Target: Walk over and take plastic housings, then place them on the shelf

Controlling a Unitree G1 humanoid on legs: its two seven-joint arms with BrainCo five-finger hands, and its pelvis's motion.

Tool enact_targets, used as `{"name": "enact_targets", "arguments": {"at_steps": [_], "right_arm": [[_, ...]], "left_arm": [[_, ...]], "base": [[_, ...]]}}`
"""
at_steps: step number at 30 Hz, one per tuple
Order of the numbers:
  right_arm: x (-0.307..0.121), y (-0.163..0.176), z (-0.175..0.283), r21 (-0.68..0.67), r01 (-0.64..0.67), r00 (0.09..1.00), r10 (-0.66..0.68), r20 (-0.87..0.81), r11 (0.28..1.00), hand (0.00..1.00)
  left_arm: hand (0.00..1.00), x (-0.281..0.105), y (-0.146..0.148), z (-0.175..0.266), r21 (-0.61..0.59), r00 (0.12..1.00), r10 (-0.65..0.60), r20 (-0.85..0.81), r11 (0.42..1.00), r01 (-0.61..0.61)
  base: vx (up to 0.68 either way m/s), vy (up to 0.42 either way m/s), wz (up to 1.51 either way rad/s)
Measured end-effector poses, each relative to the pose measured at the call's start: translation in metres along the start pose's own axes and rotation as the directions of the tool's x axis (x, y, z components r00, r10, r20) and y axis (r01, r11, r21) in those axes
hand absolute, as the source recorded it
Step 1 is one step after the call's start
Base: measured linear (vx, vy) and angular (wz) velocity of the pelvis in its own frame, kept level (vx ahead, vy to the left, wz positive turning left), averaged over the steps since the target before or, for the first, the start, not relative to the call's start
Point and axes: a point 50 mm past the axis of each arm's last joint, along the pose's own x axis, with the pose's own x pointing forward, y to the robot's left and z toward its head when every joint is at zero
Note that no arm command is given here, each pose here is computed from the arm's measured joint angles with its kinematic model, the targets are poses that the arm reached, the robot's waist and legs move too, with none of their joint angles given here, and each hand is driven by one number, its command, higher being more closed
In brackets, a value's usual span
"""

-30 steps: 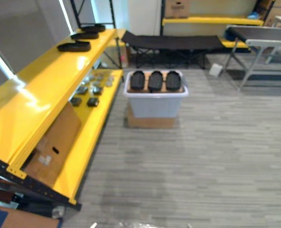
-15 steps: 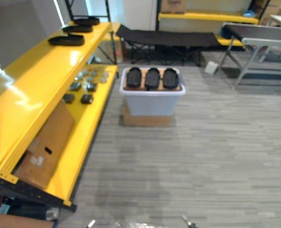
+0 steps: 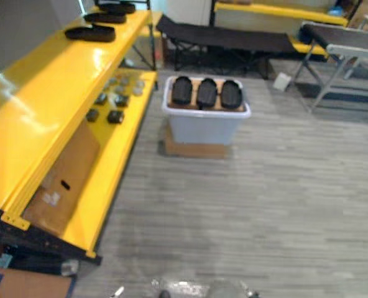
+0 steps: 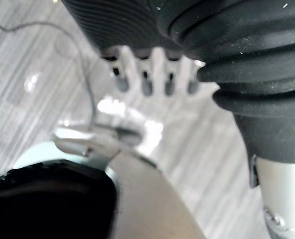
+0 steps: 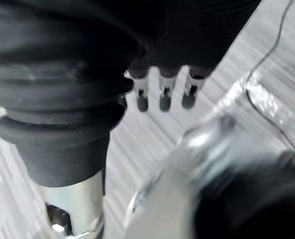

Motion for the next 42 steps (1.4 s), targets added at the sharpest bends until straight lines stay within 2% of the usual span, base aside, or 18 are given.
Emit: {"name": "enact_targets", "arguments": {"at_steps": [6,11,13,17,18,22,23,24,26,29,31,32,34,36,39,40,42], "right_arm": [[-0.005,-0.013,-0.02,0.009,0.031,0.996,-0.03,-0.088,0.999,0.0],[-0.004,-0.029,-0.002,-0.016,0.058,0.996,-0.058,-0.06,0.998,0.0],[0.002,-0.022,0.028,-0.046,0.054,0.998,-0.053,0.023,0.997,0.0],[0.008,0.004,0.065,-0.051,0.006,0.99,0.002,0.14,0.999,0.0],[0.009,0.008,0.072,-0.057,-0.004,0.987,0.013,0.161,0.998,0.0],[0.009,0.017,0.059,-0.07,-0.033,0.991,0.042,0.129,0.997,0.0],[0.01,0.021,0.061,-0.078,-0.043,0.99,0.053,0.131,0.996,0.0],[0.01,0.026,0.06,-0.086,-0.057,0.989,0.068,0.128,0.995,0.0],[0.01,0.028,0.06,-0.092,-0.069,0.989,0.08,0.128,0.993,0.0],[0.011,0.032,0.05,-0.134,-0.112,0.989,0.124,0.082,0.985,0.0],[0.011,0.037,0.047,-0.163,-0.128,0.988,0.141,0.069,0.978,0.0],[0.011,0.042,0.049,-0.182,-0.137,0.985,0.152,0.075,0.974,0.0],[0.011,0.042,0.053,-0.16,-0.121,0.986,0.137,0.095,0.98,0.0],[0.01,0.039,0.048,-0.154,-0.103,0.989,0.117,0.088,0.983,0.0],[0.008,0.032,0.035,-0.143,-0.078,0.994,0.088,0.06,0.987,0.0],[0.008,0.027,0.033,-0.121,-0.064,0.996,0.071,0.056,0.991,0.0],[0.007,0.017,0.04,-0.114,-0.015,0.997,0.024,0.074,0.993,0.0]], "left_arm": [[0.0,0.0,0.001,0.003,-0.013,1.0,0.003,0.0,1.0,-0.003],[0.0,-0.001,-0.007,-0.017,-0.152,0.999,0.003,-0.045,0.988,-0.009],[0.0,-0.002,-0.011,-0.027,-0.213,0.997,-0.003,-0.074,0.977,-0.013],[0.0,-0.003,-0.011,-0.035,-0.241,0.997,-0.001,-0.071,0.97,-0.017],[0.0,-0.005,-0.011,-0.044,-0.217,0.996,0.005,-0.094,0.976,-0.026],[0.0,-0.013,0.0,-0.075,-0.186,0.983,0.045,-0.178,0.979,-0.078],[0.0,-0.012,0.0,-0.074,-0.189,0.983,0.046,-0.175,0.979,-0.079],[0.0,-0.014,0.014,-0.073,-0.205,0.982,0.082,-0.17,0.972,-0.117],[0.0,-0.015,0.024,-0.068,-0.171,0.981,0.115,-0.156,0.975,-0.141],[0.0,-0.008,0.022,-0.022,-0.152,0.992,0.125,0.019,0.981,-0.121],[0.0,-0.006,0.007,0.014,-0.134,0.984,0.08,0.16,0.989,-0.058],[0.0,-0.005,-0.009,0.038,-0.1,0.971,0.029,0.239,0.995,-0.005],[0.0,-0.005,-0.032,0.068,-0.094,0.95,-0.038,0.311,0.993,0.07],[0.0,-0.005,-0.035,0.068,-0.129,0.951,-0.048,0.307,0.987,0.092],[0.0,-0.003,-0.028,0.04,-0.196,0.973,-0.004,0.231,0.979,0.05],[0.0,-0.002,-0.028,0.032,-0.267,0.979,0.015,0.202,0.963,0.04],[0.0,-0.002,-0.033,0.02,-0.298,0.984,0.015,0.177,0.954,0.039]], "base": [[0.32,-0.09,-0.02],[0.49,-0.276,0.19],[0.41,-0.187,-0.06],[0.39,-0.086,-0.4],[0.34,0.018,-0.45],[0.42,0.152,-0.4],[0.6,0.194,-0.43],[0.64,0.123,-0.5],[0.54,0.104,-0.3],[0.5,0.145,0.15],[0.37,0.034,0.39],[0.29,-0.021,0.47],[0.26,-0.047,0.56],[0.25,-0.164,0.49],[0.28,-0.279,0.38],[0.29,-0.308,0.45],[0.26,-0.197,0.41]]}}
